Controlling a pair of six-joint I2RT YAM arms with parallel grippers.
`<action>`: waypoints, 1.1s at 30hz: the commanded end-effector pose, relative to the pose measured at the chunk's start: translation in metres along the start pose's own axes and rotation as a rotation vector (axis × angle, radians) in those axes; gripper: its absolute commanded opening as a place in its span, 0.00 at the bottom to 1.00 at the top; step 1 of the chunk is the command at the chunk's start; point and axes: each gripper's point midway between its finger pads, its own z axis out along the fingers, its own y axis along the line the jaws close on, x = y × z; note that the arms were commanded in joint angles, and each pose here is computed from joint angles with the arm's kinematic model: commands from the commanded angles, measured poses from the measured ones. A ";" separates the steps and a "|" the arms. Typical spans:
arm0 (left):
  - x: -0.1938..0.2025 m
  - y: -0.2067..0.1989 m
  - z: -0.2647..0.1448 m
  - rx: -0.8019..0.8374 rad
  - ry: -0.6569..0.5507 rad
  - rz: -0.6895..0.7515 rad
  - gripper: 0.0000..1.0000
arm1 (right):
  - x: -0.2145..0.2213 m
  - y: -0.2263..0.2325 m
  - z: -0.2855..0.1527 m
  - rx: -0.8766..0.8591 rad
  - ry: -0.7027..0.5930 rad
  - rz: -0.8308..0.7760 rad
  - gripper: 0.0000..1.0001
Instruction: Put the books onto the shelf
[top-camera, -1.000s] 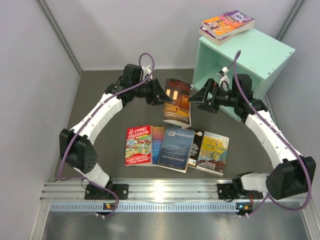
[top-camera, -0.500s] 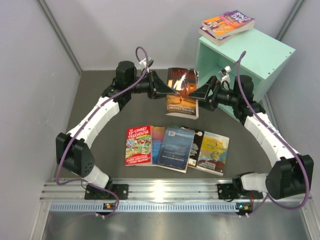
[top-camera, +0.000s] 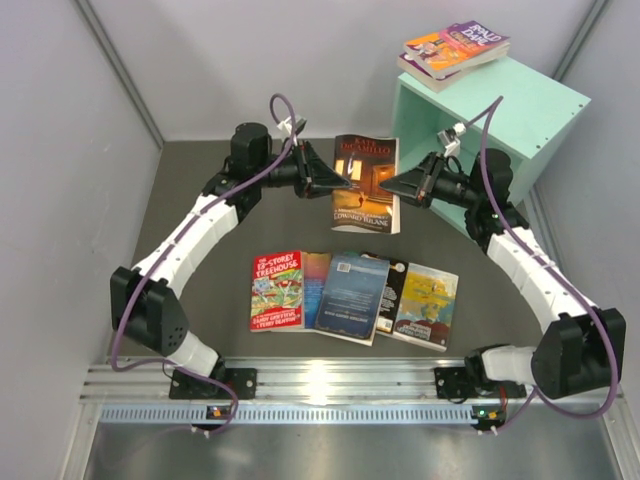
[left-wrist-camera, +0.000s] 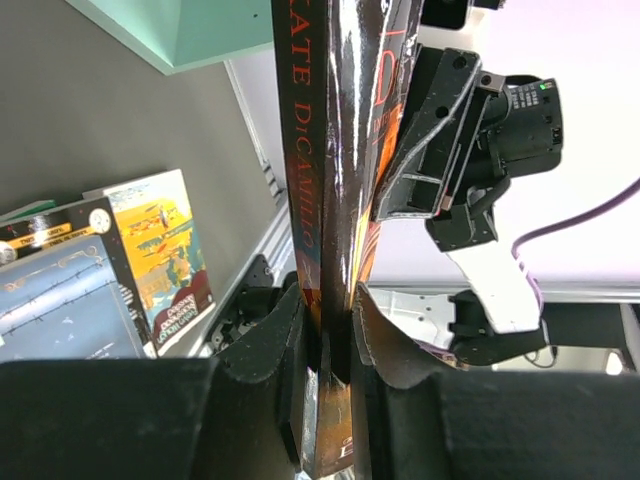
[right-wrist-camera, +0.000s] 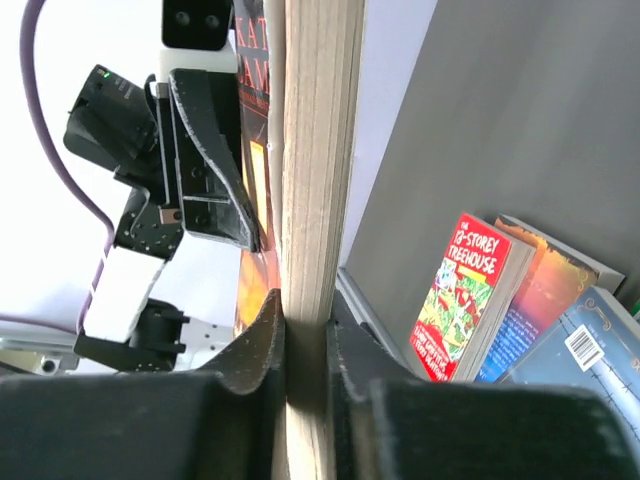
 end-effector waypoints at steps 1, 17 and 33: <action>-0.001 -0.021 -0.008 0.004 -0.019 0.127 0.04 | -0.011 0.033 -0.005 -0.087 -0.025 -0.096 0.00; -0.014 0.063 -0.054 -0.462 -0.205 0.124 0.90 | -0.159 0.138 -0.008 -0.192 -0.262 -0.297 0.00; 0.029 0.099 -0.069 -0.488 -0.203 0.018 0.85 | -0.359 0.115 -0.037 -0.143 -0.902 -0.086 0.00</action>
